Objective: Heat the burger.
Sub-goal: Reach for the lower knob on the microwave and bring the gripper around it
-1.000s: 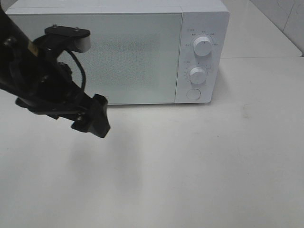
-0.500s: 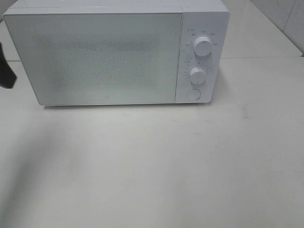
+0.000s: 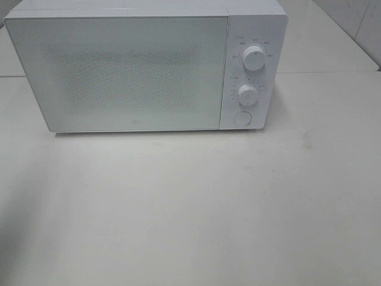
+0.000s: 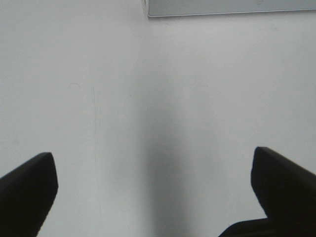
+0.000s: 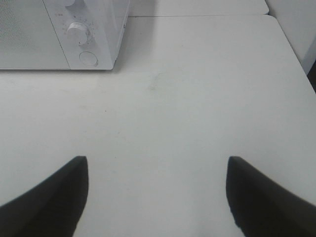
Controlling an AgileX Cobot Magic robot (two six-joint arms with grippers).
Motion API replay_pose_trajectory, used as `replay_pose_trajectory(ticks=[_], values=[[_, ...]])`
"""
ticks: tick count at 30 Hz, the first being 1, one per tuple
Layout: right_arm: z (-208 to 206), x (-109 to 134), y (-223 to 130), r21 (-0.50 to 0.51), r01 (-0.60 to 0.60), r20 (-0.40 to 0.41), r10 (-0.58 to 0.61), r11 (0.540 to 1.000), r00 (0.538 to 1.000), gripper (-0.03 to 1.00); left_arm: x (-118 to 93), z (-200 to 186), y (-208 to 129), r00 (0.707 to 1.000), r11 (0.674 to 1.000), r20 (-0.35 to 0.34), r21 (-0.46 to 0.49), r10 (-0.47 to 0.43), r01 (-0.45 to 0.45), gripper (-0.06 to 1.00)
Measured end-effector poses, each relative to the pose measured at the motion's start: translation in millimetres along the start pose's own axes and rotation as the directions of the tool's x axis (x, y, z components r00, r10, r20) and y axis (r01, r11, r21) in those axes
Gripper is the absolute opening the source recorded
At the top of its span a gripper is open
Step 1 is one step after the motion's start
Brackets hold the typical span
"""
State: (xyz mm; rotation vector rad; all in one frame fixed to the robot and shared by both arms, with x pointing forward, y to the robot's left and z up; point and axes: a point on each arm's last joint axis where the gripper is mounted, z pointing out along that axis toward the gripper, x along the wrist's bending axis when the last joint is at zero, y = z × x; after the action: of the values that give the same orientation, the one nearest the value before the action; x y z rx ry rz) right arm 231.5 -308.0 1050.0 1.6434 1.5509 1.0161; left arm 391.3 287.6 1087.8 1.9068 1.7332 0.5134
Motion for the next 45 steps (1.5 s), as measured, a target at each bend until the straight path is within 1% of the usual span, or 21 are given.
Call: replay_pose_trajectory(ticks=[2, 4, 5, 7, 9, 10, 11, 13, 16, 18, 19, 21, 24, 26, 31, 32, 36, 37, 39, 40, 45], values=[[0.0, 0.0, 0.0, 0.0, 0.0, 0.0, 0.0, 1.0, 1.0, 0.75, -0.3, -1.6, -6.6, 1.0, 1.0, 0.0, -0.008, 0.005, -0.005, 0.98], [0.0, 0.0, 0.0, 0.0, 0.0, 0.0, 0.0, 1.0, 1.0, 0.75, -2.3, -15.4, -32.0, 1.0, 0.997, -0.005, -0.073, 0.019, -0.019, 0.98], [0.0, 0.0, 0.0, 0.0, 0.0, 0.0, 0.0, 1.0, 1.0, 0.75, -2.3, -15.4, -32.0, 1.0, 0.997, -0.005, -0.073, 0.019, -0.019, 0.98], [0.0, 0.0, 0.0, 0.0, 0.0, 0.0, 0.0, 1.0, 1.0, 0.75, -3.6, -24.3, -47.9, 1.0, 0.992, -0.009, -0.127, 0.026, -0.027, 0.98], [0.0, 0.0, 0.0, 0.0, 0.0, 0.0, 0.0, 1.0, 1.0, 0.75, -3.9, -26.5, -52.3, 1.0, 0.99, -0.01, -0.14, 0.027, -0.029, 0.98], [0.0, 0.0, 0.0, 0.0, 0.0, 0.0, 0.0, 1.0, 1.0, 0.75, -4.8, -32.0, -62.3, 0.999, 0.983, -0.012, -0.18, 0.031, -0.033, 0.98], [0.0, 0.0, 0.0, 0.0, 0.0, 0.0, 0.0, 1.0, 1.0, 0.75, -4.8, -32.0, -62.3, 0.999, 0.983, -0.012, -0.18, 0.031, -0.033, 0.98], [0.0, 0.0, 0.0, 0.0, 0.0, 0.0, 0.0, 1.0, 1.0, 0.75, -5.9, -39.9, -75.1, 0.999, 0.971, -0.016, -0.235, 0.036, -0.039, 0.98], [0.0, 0.0, 0.0, 0.0, 0.0, 0.0, 0.0, 1.0, 1.0, 0.75, -6.4, -42.3, -79.4, 0.999, 0.968, -0.015, -0.25, 0.037, -0.04, 0.98], [0.0, 0.0, 0.0, 0.0, 0.0, 0.0, 0.0, 1.0, 1.0, 0.75, -8.3, -47.7, -97.2, 0.999, 0.964, -0.009, -0.262, 0.045, -0.046, 0.98], [0.0, 0.0, 0.0, 0.0, 0.0, 0.0, 0.0, 1.0, 1.0, 0.75, -8.3, -47.7, -97.2, 0.999, 0.964, -0.009, -0.262, 0.045, -0.046, 0.98], [0.0, 0.0, 0.0, 0.0, 0.0, 0.0, 0.0, 1.0, 1.0, 0.75, -9.2, -49.2, -111.0, 0.999, 0.966, -0.006, -0.254, 0.051, -0.051, 0.98], [0.0, 0.0, 0.0, 0.0, 0.0, 0.0, 0.0, 1.0, 1.0, 0.75, -9.9, -50.1, -117.1, 0.998, 0.966, -0.003, -0.253, 0.058, -0.057, 0.98], [0.0, 0.0, 0.0, 0.0, 0.0, 0.0, 0.0, 1.0, 1.0, 0.75, -11.8, -54.5, -121.8, 0.998, 0.955, 0.008, -0.29, 0.065, -0.06, 0.98], [0.0, 0.0, 0.0, 0.0, 0.0, 0.0, 0.0, 1.0, 1.0, 0.75, -12.8, -58.1, -128.8, 0.997, 0.944, 0.008, -0.324, 0.071, -0.065, 0.98], [0.0, 0.0, 0.0, 0.0, 0.0, 0.0, 0.0, 1.0, 1.0, 0.75, -13.1, -60.6, -132.3, 0.997, 0.935, 0.006, -0.347, 0.074, -0.067, 0.98], [0.0, 0.0, 0.0, 0.0, 0.0, 0.0, 0.0, 1.0, 1.0, 0.75, -13.6, -65.0, -138.0, 0.997, 0.919, -0.001, -0.387, 0.079, -0.073, 0.98], [0.0, 0.0, 0.0, 0.0, 0.0, 0.0, 0.0, 1.0, 1.0, 0.75, -13.6, -68.0, -142.1, 0.997, 0.907, -0.006, -0.415, 0.075, -0.07, 0.98], [0.0, 0.0, 0.0, 0.0, 0.0, 0.0, 0.0, 1.0, 1.0, 0.75, -13.3, -69.1, -143.7, 0.997, 0.902, -0.01, -0.425, 0.071, -0.069, 0.98], [0.0, 0.0, 0.0, 0.0, 0.0, 0.0, 0.0, 1.0, 1.0, 0.75, -12.9, -71.0, -147.0, 0.998, 0.893, -0.014, -0.445, 0.059, -0.06, 0.98], [0.0, 0.0, 0.0, 0.0, 0.0, 0.0, 0.0, 1.0, 1.0, 0.75, -10.9, -71.0, -148.1, 0.999, 0.893, -0.03, -0.448, 0.04, -0.049, 0.98]])
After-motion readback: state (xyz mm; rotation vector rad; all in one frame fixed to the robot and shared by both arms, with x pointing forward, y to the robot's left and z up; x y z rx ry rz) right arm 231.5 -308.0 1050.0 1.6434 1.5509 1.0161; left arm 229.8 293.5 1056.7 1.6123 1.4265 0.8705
